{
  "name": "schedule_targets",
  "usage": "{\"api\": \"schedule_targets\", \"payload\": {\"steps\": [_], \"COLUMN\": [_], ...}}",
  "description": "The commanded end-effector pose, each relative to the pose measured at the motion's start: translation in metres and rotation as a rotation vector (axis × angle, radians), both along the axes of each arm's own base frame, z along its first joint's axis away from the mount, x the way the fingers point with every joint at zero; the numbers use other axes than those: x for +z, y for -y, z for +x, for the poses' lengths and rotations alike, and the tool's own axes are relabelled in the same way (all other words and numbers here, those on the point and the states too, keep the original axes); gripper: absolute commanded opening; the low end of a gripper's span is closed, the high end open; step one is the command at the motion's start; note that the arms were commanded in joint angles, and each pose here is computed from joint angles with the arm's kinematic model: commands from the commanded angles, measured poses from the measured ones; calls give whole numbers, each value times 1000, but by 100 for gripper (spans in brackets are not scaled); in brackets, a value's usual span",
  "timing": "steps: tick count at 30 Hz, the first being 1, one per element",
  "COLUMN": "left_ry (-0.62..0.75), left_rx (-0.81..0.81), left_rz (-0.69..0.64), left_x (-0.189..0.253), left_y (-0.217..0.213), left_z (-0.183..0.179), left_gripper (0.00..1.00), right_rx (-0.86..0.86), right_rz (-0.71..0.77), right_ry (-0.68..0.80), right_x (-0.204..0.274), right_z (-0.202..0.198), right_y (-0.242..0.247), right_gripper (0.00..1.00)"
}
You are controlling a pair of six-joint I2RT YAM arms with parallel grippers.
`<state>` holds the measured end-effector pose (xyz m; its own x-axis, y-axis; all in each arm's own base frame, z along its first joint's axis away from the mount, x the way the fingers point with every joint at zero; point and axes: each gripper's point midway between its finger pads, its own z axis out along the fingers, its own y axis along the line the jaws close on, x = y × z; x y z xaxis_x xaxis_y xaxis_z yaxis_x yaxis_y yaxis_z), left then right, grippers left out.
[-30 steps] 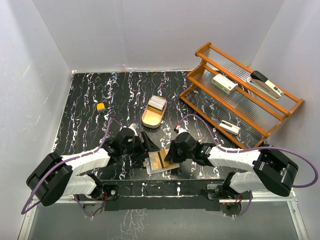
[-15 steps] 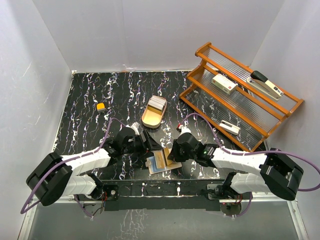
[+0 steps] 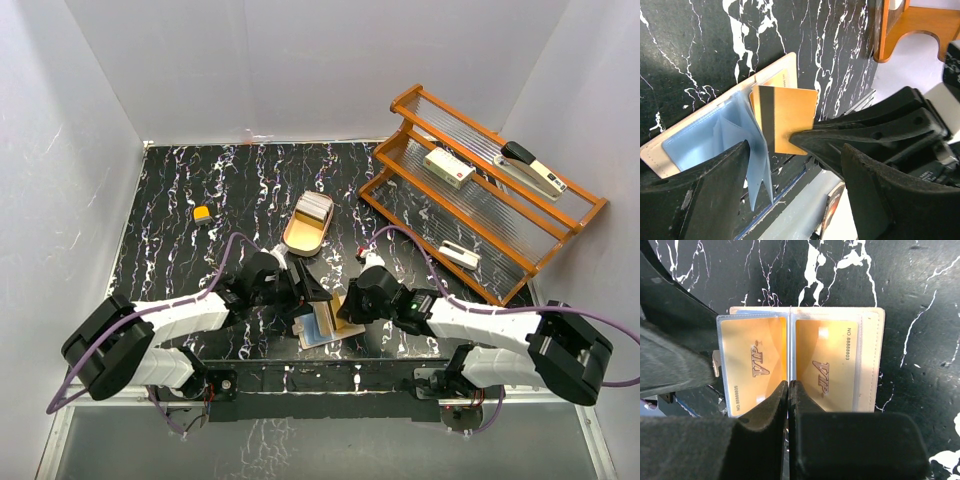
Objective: Put the credit cards into the card holder
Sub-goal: Turn over the card slot in the card holder.
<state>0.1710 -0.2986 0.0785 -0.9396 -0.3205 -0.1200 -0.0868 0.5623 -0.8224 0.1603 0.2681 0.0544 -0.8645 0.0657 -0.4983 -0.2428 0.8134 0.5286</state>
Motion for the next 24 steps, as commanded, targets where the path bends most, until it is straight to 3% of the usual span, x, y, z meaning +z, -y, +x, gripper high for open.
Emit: {"api": "schedule_targets", "payload": {"steps": [1,24], "left_ry": [45,78], "left_rx": [-34,-42], "left_rz": [-18,19], "left_x": [16,24], "left_y": [10,14], "left_z": [3,9], "left_gripper": [72,71], "right_rx": [-24,38], "right_rz": [10,-1], "right_ry": [71,52], "right_x": [14,28], "right_z": [8,-11], "right_y": [4,17], "right_gripper": [0,0]}}
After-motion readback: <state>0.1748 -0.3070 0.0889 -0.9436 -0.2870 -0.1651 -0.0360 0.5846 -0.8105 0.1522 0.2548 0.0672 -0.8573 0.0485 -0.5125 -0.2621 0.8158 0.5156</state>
